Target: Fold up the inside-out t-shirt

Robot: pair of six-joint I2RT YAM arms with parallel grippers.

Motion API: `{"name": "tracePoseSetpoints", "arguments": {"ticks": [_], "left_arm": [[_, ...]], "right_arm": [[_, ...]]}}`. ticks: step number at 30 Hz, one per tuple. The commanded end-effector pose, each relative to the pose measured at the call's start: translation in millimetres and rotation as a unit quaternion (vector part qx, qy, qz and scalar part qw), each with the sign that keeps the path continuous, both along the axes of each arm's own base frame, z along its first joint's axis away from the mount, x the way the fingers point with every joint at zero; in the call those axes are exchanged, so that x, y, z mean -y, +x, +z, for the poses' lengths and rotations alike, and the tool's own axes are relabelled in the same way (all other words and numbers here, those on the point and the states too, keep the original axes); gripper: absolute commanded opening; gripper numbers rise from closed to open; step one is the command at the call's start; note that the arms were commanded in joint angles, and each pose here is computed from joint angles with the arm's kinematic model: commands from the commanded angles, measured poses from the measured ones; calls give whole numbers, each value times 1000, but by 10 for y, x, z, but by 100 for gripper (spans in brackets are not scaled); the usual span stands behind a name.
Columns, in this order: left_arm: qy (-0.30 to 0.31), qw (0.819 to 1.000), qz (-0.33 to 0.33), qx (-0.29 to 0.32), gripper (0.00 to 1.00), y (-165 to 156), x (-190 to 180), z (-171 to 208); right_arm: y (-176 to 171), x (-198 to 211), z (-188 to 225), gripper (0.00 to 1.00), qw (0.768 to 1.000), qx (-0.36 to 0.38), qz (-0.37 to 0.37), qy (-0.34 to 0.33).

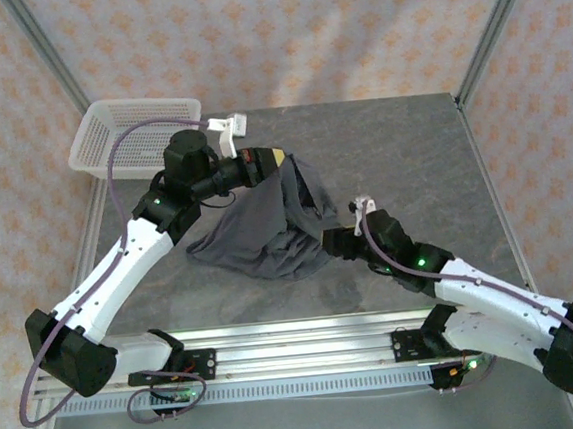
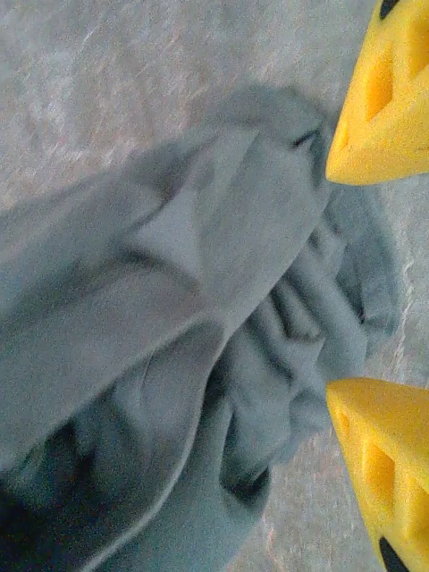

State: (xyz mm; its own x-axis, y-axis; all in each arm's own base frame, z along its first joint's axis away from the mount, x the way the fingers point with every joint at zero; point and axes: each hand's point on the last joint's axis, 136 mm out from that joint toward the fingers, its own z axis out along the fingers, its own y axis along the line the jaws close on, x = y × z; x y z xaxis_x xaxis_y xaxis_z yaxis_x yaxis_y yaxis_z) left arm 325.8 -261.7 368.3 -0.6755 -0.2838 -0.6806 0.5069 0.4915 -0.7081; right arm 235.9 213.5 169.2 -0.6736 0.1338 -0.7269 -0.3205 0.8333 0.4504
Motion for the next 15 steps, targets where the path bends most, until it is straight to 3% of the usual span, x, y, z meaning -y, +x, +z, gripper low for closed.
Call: {"name": "tracePoseSetpoints", "arguments": {"ticks": [1, 4, 8, 15], "left_arm": [[-51, 997, -19, 56, 0, -85, 7, 599], [-32, 997, -17, 74, 0, -153, -39, 716], [-18, 996, -17, 80, 0, -209, -77, 747], [-22, 996, -13, 88, 0, -269, -120, 804]], "right_arm": [[275, -92, 593, 60, 995, 95, -24, 31], [434, -74, 904, 65, 989, 137, -51, 25], [535, -265, 1142, 66, 986, 165, -12, -7], [696, -658, 942, 65, 988, 133, 55, -55]]}}
